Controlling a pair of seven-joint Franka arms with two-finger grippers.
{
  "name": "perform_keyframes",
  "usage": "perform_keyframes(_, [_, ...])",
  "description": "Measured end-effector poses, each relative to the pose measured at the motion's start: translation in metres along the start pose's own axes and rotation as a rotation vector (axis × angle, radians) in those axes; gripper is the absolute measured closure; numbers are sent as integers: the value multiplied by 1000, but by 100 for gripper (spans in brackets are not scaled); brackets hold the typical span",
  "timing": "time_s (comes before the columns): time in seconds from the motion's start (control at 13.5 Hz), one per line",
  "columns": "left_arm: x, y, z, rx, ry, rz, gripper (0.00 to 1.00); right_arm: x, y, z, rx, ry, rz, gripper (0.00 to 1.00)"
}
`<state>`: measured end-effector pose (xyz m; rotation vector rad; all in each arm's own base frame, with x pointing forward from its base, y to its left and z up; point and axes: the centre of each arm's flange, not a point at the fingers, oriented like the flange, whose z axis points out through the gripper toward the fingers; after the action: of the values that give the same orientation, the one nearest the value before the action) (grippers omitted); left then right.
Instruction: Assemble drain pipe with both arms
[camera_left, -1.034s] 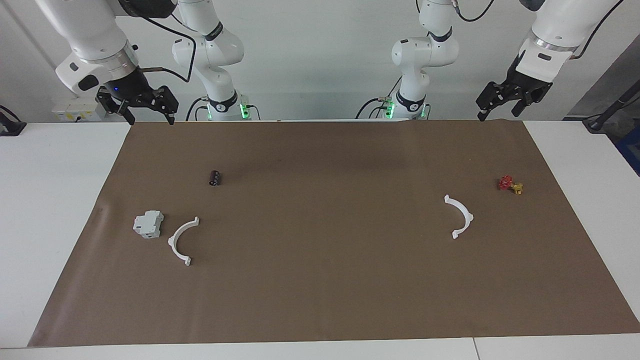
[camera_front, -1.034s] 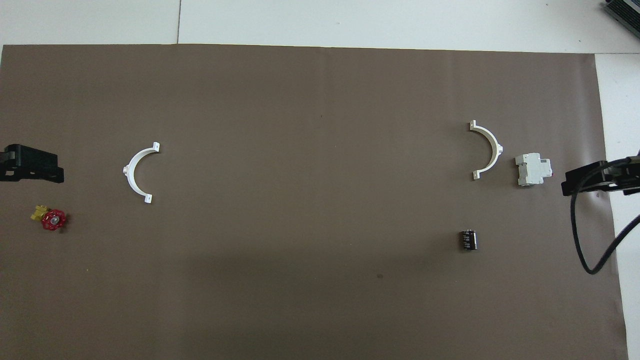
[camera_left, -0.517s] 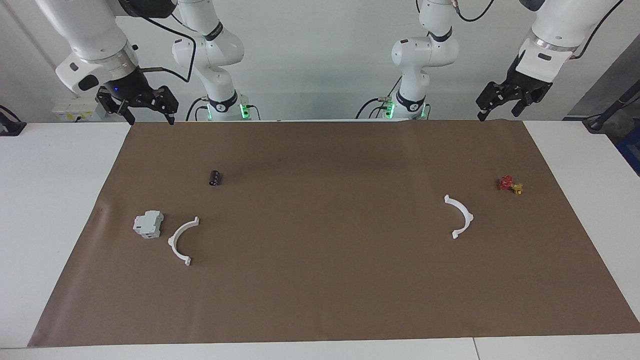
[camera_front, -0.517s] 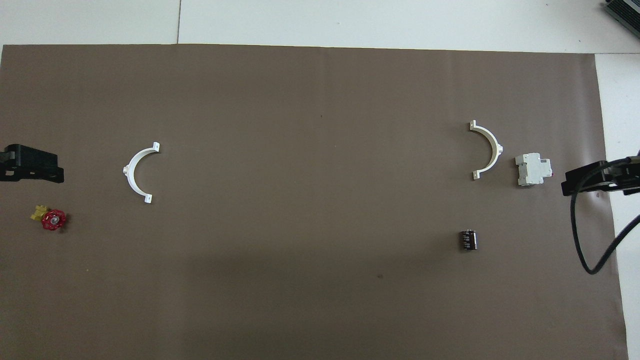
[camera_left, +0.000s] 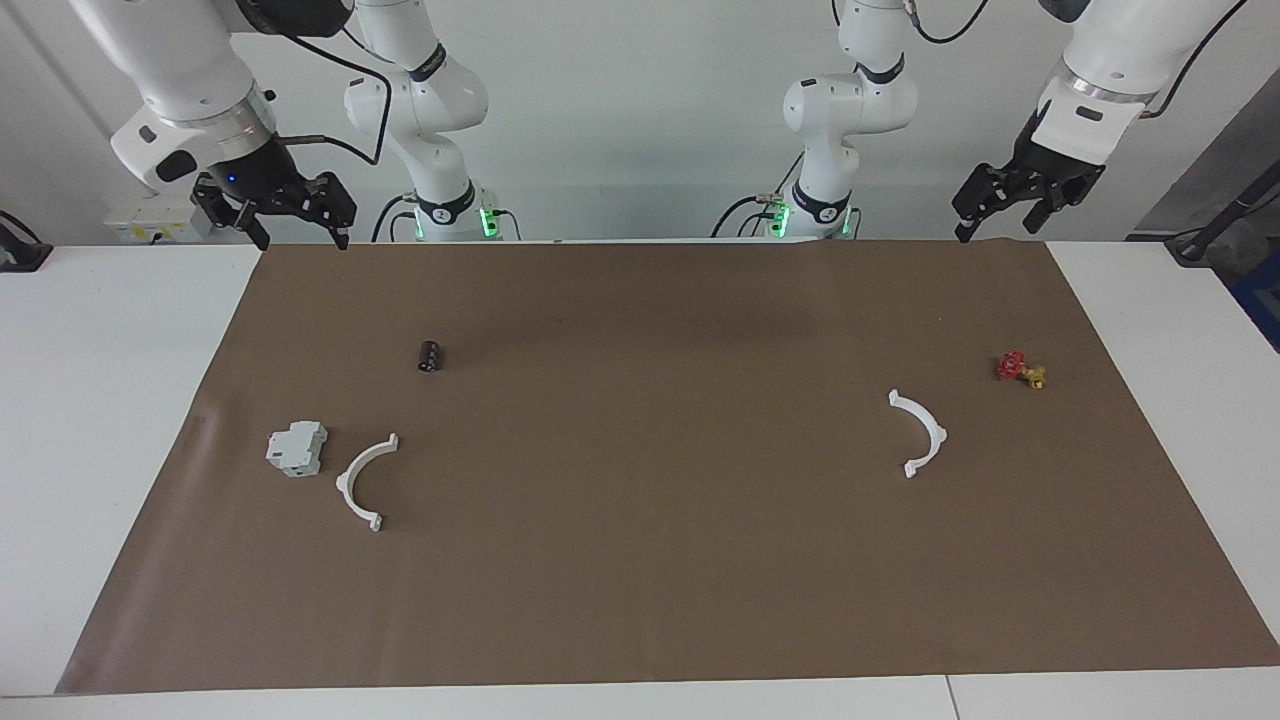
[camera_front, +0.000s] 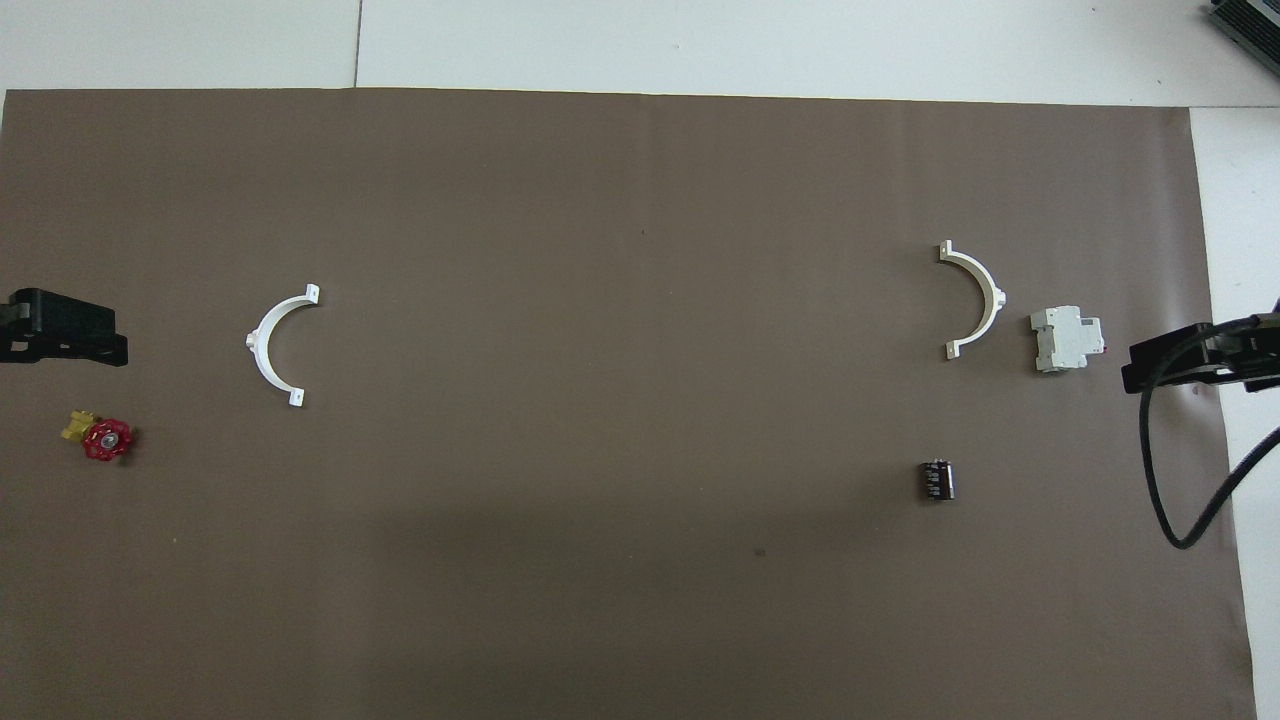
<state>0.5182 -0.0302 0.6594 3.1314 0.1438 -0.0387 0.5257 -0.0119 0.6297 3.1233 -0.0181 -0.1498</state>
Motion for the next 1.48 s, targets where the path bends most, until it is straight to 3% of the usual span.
perform_keyframes(0.44, [0, 0, 0, 0, 0, 0, 0, 25, -5, 60, 0, 96, -12, 0])
perform_keyframes(0.96, [0, 0, 0, 0, 0, 0, 0, 126, -11, 239, 38, 242, -111, 0])
perform_keyframes(1.26, [0, 0, 0, 0, 0, 0, 0, 142, 18, 294, 15, 230, -204, 0])
perform_keyframes(1.48, [0, 0, 0, 0, 0, 0, 0, 145, 44, 312, 54, 249, -207, 0])
